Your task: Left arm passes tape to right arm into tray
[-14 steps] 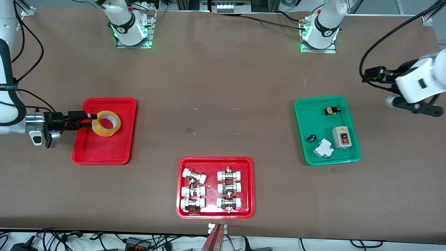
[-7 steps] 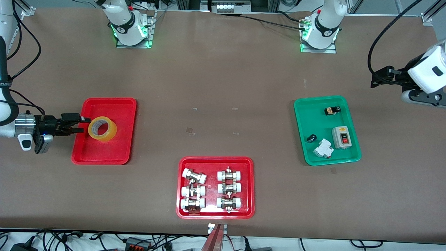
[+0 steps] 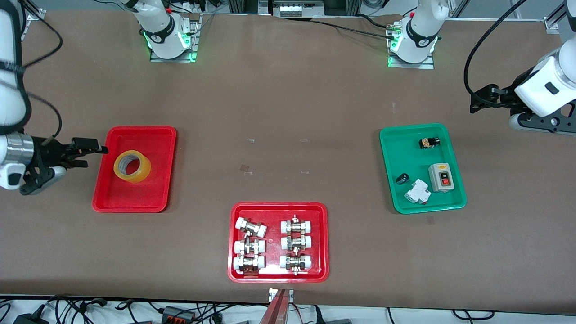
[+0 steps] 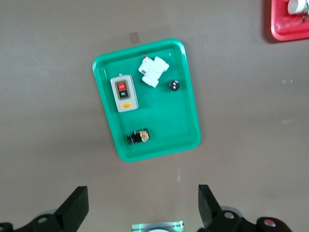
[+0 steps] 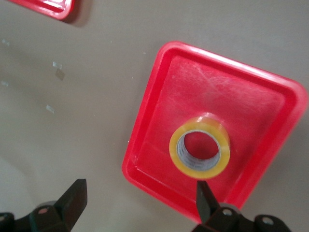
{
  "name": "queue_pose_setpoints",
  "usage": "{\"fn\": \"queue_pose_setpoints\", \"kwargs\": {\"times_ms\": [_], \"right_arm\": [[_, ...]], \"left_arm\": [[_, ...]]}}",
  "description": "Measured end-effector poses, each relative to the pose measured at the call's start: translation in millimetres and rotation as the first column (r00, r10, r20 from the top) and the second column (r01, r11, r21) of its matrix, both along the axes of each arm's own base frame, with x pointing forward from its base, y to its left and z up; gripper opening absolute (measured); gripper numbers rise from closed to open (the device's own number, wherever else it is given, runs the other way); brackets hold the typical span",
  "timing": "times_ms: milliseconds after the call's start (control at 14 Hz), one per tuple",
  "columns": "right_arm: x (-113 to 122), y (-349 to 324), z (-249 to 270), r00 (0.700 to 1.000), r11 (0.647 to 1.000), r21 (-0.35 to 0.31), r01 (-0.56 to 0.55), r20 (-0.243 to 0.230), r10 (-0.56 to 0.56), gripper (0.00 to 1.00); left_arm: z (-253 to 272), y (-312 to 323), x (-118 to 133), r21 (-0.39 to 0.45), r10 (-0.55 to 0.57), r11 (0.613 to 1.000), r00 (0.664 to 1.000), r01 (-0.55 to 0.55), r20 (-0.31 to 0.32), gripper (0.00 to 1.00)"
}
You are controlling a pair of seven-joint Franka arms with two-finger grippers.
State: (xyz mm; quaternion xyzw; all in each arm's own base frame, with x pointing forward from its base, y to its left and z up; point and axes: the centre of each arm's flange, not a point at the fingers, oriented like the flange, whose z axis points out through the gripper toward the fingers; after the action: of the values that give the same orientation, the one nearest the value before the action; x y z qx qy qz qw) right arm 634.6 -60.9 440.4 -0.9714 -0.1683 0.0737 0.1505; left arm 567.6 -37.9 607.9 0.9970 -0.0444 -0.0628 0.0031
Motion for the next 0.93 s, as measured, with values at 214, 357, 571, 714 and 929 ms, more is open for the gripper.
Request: {"fn": "queue_pose_setpoints", "kwargs": {"times_ms": [214,357,571,714,929], "right_arm": [[-20.9,33.0,65.7,0.995,0.988,-0.118,0.099,0.014,-0.098,1.0],[-37.5,47.2,101.9,0.99,0.974,-0.177,0.144,0.035,-0.14,1.0],[-66.3,71.1,149.4,0.971,0.936,-0.259,0.24,0.064,-0.231,1.0],[-86.1,86.7,177.4,0.956,0.915,-0.28,0.292,0.089,-0.278,1.0],[-113.2,88.6,209.1,0.939,0.899,-0.273,0.342,0.131,-0.317,1.0]], "left_arm": [[0.2,14.3,2.4,0.0,0.027,1.0,1.0,-0.027,0.012,1.0],[0.6,14.6,2.2,0.0,0.027,1.0,1.0,-0.027,0.014,1.0],[3.2,10.5,0.9,-0.001,0.02,1.0,1.0,-0.02,0.019,1.0],[4.0,10.3,0.5,-0.001,0.019,1.0,1.0,-0.019,0.02,1.0],[4.1,10.2,0.4,-0.002,0.019,1.0,1.0,-0.019,0.02,1.0]]}}
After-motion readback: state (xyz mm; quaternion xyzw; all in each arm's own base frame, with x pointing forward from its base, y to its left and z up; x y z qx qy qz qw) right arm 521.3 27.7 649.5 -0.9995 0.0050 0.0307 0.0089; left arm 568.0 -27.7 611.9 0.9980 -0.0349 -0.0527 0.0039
